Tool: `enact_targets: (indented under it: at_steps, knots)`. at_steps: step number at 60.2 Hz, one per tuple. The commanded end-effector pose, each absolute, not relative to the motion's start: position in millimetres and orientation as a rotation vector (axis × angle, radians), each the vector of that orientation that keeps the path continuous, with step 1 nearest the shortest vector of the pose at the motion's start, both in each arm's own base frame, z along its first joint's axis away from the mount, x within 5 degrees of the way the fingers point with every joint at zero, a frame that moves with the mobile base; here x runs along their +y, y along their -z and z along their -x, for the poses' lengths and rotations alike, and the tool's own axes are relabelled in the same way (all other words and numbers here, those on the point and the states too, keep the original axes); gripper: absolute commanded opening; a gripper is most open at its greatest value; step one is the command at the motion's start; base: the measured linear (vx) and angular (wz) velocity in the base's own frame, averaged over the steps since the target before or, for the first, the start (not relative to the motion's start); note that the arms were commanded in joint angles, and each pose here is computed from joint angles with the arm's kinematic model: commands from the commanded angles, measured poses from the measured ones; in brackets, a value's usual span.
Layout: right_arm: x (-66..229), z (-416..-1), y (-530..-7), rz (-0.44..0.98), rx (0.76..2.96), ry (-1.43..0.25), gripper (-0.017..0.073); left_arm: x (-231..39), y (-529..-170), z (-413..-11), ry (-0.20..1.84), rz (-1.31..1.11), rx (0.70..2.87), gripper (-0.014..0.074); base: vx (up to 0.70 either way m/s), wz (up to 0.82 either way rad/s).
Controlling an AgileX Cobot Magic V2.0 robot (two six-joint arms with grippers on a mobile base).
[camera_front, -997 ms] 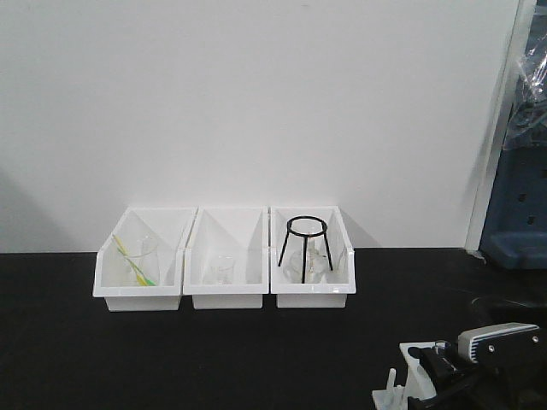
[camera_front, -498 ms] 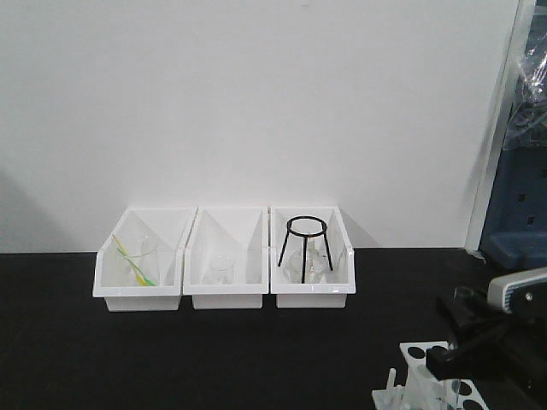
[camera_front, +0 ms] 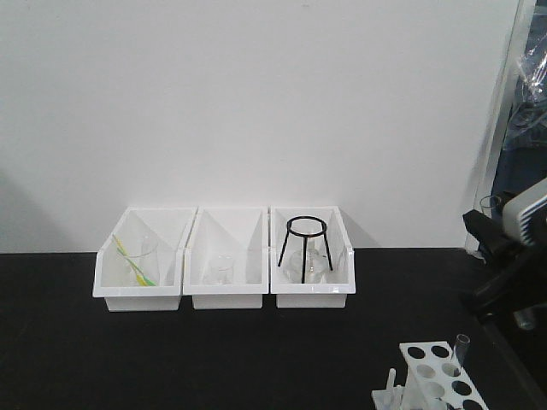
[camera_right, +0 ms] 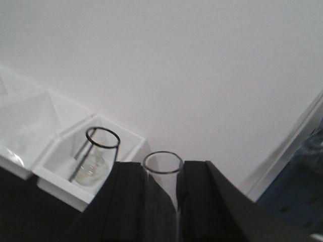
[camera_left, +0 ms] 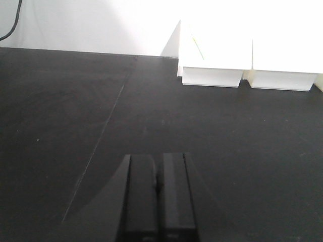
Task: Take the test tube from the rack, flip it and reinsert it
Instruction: 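Lift the test tube up out of the rack with the right gripper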
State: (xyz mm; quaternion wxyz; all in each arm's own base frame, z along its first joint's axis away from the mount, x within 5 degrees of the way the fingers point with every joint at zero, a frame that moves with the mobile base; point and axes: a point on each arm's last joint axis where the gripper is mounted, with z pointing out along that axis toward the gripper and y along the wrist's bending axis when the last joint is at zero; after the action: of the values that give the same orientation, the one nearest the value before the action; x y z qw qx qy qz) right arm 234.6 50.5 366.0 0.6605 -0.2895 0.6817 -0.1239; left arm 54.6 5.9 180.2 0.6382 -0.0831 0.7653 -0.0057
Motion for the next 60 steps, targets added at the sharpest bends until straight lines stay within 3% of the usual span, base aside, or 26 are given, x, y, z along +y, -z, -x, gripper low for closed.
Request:
enact_targets:
  at_steps: [1,11,20,24,33,40,60]
  knots:
    - [50.1,-230.2,-389.5,0.891,1.360,0.555,-0.0012,5.1,-187.2,-55.1,0.026,0.175,1.660,-0.0006,0.00,0.00]
    - [45.2,-230.2,-380.2,1.325,1.234,0.955,-0.0009,5.1,-187.2,-55.1,0.026,0.175,1.660,-0.0006,0.00,0.00]
    - [44.2,-230.2,-378.7,1.320,1.262,0.943,-0.0009,5.1,-187.2,-55.1,0.026,0.175,1.660,-0.0006,0.00,0.00]
    - [45.7,-230.2,-380.4,1.197,1.321,0.827,-0.0009,5.1,-187.2,-55.1,0.026,0.175,1.660,-0.0006,0.00,0.00]
    - [49.5,-230.3,-392.5,0.579,1.485,0.243,-0.0009,5.1,-187.2,-55.1,0.026,0.175,1.660,-0.0006,0.00,0.00]
    - [49.0,-230.2,-400.0,0.250,1.486,-0.070,-0.0009,5.1,-187.2,-55.1,0.026,0.175,1.660,-0.0006,0.00,0.00]
    - [45.7,-230.6,-379.7,0.064,1.505,-0.217,-0.0009,5.1,-187.2,-55.1,0.026,0.175,1.660,-0.0006,0.00,0.00]
